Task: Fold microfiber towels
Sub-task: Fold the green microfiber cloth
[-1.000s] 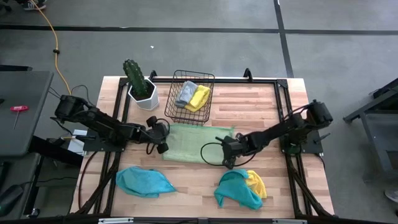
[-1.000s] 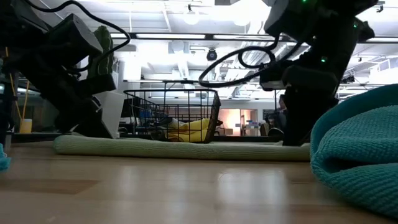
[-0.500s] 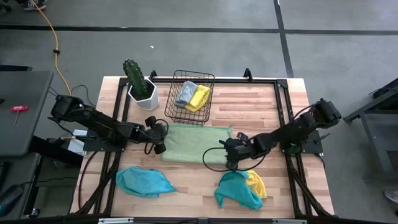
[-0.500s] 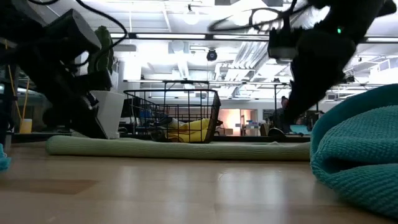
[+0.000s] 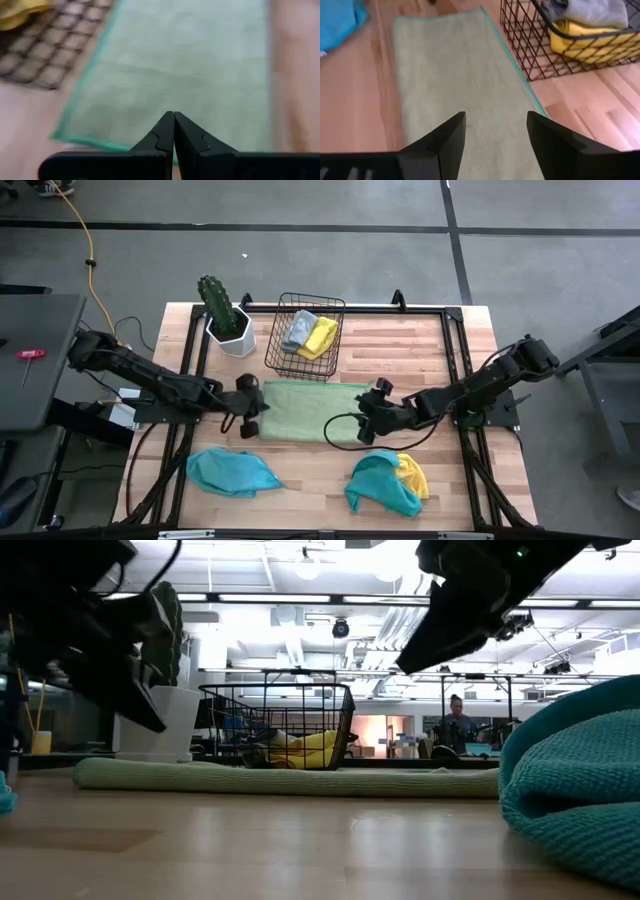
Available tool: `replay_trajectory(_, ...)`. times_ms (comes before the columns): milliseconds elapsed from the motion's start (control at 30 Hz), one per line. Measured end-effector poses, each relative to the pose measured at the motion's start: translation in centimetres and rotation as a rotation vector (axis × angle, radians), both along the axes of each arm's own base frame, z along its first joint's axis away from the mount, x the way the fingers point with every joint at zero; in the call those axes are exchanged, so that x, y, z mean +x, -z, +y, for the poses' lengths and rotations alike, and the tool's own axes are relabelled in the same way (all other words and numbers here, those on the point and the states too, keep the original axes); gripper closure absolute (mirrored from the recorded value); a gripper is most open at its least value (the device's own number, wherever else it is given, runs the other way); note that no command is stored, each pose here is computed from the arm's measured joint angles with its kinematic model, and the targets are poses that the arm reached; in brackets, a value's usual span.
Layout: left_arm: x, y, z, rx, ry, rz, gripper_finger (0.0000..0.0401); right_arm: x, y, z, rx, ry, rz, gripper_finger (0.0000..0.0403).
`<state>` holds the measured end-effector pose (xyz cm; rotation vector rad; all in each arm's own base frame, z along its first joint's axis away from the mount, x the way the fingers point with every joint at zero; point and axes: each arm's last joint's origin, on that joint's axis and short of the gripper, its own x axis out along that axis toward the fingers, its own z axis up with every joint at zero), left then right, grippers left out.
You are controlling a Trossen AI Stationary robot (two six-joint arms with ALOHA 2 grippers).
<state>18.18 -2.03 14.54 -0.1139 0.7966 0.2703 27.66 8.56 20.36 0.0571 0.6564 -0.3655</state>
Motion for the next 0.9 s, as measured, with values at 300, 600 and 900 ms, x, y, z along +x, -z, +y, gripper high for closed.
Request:
replay_trajectory(300,0.8,2.1,-4.1,-0.03,0.115,0.01,0.0401,0.2,-0.2,0.1,0.01,-0.001,-0.028,0.0199)
replay_trajectory(600,0.8,4.3,-5.9,-0.042,0.107,0.068,0.0401,0.2,-0.2,0.1,0.01,-0.001,-0.027,0.0199)
replay_trajectory(900,0.4,2.8,-5.9,-0.026,0.171,0.017,0.0401,0.2,-0.2,0.1,0.01,-0.001,-0.027,0.0199)
